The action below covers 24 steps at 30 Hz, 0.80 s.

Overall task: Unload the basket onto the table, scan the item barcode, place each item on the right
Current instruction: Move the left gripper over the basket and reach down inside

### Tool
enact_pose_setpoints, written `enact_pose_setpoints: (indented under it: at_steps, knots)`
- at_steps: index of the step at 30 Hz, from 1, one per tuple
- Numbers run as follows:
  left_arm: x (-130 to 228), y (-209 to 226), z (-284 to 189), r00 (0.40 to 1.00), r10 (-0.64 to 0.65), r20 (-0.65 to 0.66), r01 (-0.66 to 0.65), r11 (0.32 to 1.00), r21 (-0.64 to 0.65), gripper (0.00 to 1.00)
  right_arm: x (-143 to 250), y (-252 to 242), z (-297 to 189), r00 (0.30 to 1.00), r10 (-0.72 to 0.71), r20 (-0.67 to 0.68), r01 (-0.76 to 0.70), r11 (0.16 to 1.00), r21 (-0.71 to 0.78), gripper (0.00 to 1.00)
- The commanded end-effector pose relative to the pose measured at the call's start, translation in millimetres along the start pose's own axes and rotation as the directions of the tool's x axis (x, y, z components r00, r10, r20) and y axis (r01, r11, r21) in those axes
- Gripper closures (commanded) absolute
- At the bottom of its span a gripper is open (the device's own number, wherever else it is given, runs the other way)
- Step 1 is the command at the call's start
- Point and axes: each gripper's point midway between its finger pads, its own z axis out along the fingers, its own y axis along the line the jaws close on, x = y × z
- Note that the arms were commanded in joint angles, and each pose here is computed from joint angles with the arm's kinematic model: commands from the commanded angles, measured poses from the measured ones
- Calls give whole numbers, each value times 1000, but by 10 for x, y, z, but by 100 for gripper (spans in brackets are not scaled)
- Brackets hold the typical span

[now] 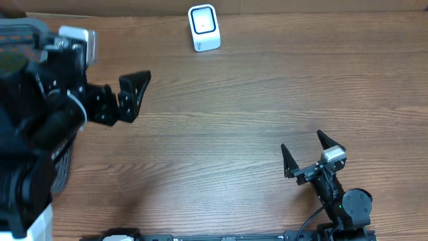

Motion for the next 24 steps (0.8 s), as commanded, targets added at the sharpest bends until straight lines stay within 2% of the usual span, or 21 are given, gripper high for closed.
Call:
enact_pose_setpoints:
  at_steps: [1, 3, 6, 8, 12, 15, 17, 24]
  knots:
    - [-19, 28, 110, 1000, 12, -24, -12, 1000, 4, 0, 11, -1, -1, 1000, 1, 7, -1, 1000, 0, 0]
    - [-12, 177, 139, 999, -39, -30, 37, 997, -68, 0, 11, -3, -1, 1000, 1, 7, -1, 1000, 1, 0]
    - [5, 610, 51, 970, -241, 27, 239, 933, -268, 0, 11, -1, -1, 1000, 1, 7, -1, 1000, 0, 0]
    - [26, 927, -64, 934, -345, 95, 355, 858, -372, 0, 11, -1, -1, 1000, 1, 7, -1, 1000, 0, 0]
    - [128, 1499, -330, 859, -465, 215, 505, 700, -505, 0, 11, -1, -1, 1000, 1, 7, -1, 1000, 0, 0]
    - [285, 1850, -550, 764, -564, 314, 630, 546, -552, 0, 11, -1, -1, 1000, 1, 7, -1, 1000, 0, 0]
    - [364, 2016, -627, 719, -600, 351, 675, 481, -560, 0, 11, -1, -1, 1000, 1, 7, -1, 1000, 0, 0]
    - [652, 2533, -716, 629, -669, 396, 723, 317, -613, 0, 11, -2, -1, 1000, 1, 7, -1, 1000, 1, 0]
